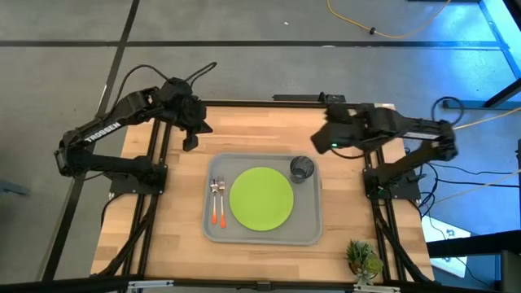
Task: Pick and place plate/cup/fork/spoon on tray
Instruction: Return to Home Position
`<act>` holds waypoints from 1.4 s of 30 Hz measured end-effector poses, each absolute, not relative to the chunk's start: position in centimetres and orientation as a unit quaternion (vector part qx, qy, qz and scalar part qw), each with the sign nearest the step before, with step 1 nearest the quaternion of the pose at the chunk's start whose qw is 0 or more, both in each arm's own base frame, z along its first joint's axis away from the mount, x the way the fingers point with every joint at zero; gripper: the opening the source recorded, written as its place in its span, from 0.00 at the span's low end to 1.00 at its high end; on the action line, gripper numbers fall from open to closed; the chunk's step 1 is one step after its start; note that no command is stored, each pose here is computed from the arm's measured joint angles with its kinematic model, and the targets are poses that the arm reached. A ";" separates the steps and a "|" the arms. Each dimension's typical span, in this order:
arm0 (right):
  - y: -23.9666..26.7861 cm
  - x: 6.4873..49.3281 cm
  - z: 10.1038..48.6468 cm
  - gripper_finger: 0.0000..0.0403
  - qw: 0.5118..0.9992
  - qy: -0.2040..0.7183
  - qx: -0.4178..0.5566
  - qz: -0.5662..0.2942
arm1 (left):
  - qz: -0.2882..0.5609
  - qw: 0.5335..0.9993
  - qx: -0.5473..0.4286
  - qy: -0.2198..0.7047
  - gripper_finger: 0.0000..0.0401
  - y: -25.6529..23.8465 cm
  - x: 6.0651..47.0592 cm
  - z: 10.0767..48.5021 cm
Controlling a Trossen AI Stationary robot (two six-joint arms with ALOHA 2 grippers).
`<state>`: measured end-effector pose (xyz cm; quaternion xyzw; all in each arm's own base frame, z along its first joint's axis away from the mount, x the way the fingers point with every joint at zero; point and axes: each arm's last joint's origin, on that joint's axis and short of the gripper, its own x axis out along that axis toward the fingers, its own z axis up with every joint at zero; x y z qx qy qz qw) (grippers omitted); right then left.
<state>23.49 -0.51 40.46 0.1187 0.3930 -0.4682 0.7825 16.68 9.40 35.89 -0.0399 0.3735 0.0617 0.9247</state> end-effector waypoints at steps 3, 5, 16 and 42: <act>-0.6 21.2 39.8 0.01 0.794 0.370 0.134 -0.464 | 0.075 0.928 -0.044 0.363 0.00 9.2 15.8 36.4; -0.7 20.0 39.5 0.01 0.814 0.352 0.130 -0.444 | 0.084 0.932 -0.038 0.349 0.00 8.9 15.0 36.9; -0.5 14.5 38.1 0.01 0.925 0.255 0.103 -0.263 | 0.133 0.957 -0.015 0.258 0.00 5.8 9.1 39.5; -0.3 7.8 32.0 0.01 0.989 0.067 0.108 -0.076 | 0.235 0.971 -0.007 -0.053 0.00 -6.4 -7.3 36.8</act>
